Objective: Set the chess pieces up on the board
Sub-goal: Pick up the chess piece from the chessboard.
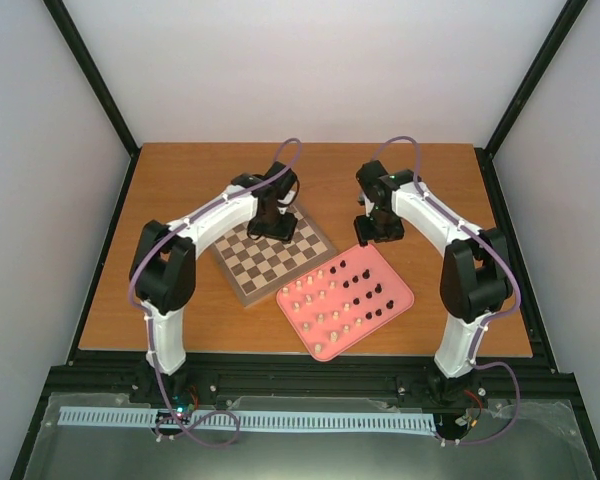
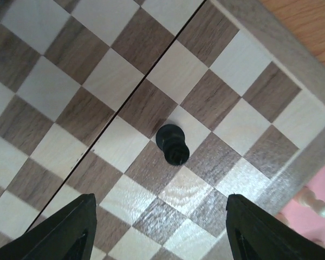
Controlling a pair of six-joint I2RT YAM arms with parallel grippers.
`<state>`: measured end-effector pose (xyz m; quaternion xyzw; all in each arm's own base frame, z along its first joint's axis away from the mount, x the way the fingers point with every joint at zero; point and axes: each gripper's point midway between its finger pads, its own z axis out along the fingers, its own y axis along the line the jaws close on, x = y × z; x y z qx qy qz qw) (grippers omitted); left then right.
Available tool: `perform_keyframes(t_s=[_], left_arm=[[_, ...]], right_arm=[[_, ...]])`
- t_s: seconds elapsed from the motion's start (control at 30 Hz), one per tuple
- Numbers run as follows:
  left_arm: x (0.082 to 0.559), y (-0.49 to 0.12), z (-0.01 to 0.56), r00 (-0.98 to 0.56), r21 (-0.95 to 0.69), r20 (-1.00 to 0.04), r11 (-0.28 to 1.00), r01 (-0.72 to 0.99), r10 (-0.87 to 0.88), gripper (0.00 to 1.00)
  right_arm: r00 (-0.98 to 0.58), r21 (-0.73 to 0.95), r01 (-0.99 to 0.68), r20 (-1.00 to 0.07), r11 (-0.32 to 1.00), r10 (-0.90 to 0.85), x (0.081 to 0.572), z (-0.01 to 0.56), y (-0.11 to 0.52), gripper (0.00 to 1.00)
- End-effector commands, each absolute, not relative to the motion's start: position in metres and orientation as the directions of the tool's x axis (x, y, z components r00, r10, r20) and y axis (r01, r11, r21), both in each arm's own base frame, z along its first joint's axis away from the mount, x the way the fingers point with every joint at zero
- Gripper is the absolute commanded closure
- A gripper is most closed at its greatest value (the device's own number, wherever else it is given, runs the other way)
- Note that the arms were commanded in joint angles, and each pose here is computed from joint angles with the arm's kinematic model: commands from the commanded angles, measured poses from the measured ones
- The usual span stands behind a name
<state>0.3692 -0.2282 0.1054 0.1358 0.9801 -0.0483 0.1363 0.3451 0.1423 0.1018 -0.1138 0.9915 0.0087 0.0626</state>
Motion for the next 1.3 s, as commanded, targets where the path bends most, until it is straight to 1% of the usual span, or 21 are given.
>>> perform_keyframes(t_s=[0.0, 0.2, 0.37, 0.5, 0.6, 0.77, 0.97, 1.1, 1.2, 1.27], left_arm=[[0.384, -0.244, 0.099, -0.919, -0.076, -0.299, 0.954, 0.291, 0.256, 0.34], [0.391, -0.251, 0.082, -0.923, -0.075, -0.269, 0.950, 0.303, 0.274, 0.38], [0.397, -0.254, 0.076, -0.920, -0.063, -0.263, 0.947, 0.316, 0.289, 0.42], [0.400, -0.254, 0.075, -0.920, -0.056, -0.262, 0.947, 0.316, 0.291, 0.57], [0.400, -0.253, 0.076, -0.920, -0.051, -0.262, 0.948, 0.315, 0.292, 0.59], [0.398, -0.251, 0.074, -0.922, -0.046, -0.252, 0.948, 0.314, 0.293, 0.69], [0.394, -0.249, 0.071, -0.925, -0.047, -0.244, 0.949, 0.311, 0.291, 0.69], [0.392, -0.249, 0.067, -0.927, -0.046, -0.234, 0.950, 0.310, 0.291, 0.75], [0.392, -0.249, 0.065, -0.929, -0.051, -0.230, 0.949, 0.310, 0.291, 0.76], [0.392, -0.250, 0.066, -0.927, -0.051, -0.234, 0.948, 0.313, 0.294, 0.79]], right_arm=[[-0.959, 0.007, -0.231, -0.172, 0.973, -0.226, 0.353, 0.110, 0.136, 0.37], [-0.961, 0.014, -0.221, -0.172, 0.975, -0.215, 0.356, 0.109, 0.133, 0.37], [-0.964, 0.014, -0.214, -0.166, 0.977, -0.208, 0.357, 0.107, 0.131, 0.37], [-0.965, 0.013, -0.210, -0.161, 0.978, -0.205, 0.357, 0.106, 0.129, 0.37], [-0.966, 0.014, -0.208, -0.160, 0.978, -0.203, 0.357, 0.105, 0.128, 0.37], [-0.967, 0.016, -0.208, -0.157, 0.978, -0.203, 0.358, 0.103, 0.128, 0.37], [-0.968, 0.022, -0.207, -0.150, 0.978, -0.202, 0.358, 0.100, 0.129, 0.37], [-0.968, 0.022, -0.209, -0.149, 0.978, -0.203, 0.359, 0.099, 0.129, 0.37], [-0.968, 0.021, -0.207, -0.148, 0.978, -0.202, 0.358, 0.100, 0.129, 0.37], [-0.968, 0.020, -0.207, -0.148, 0.978, -0.202, 0.358, 0.100, 0.128, 0.37]])
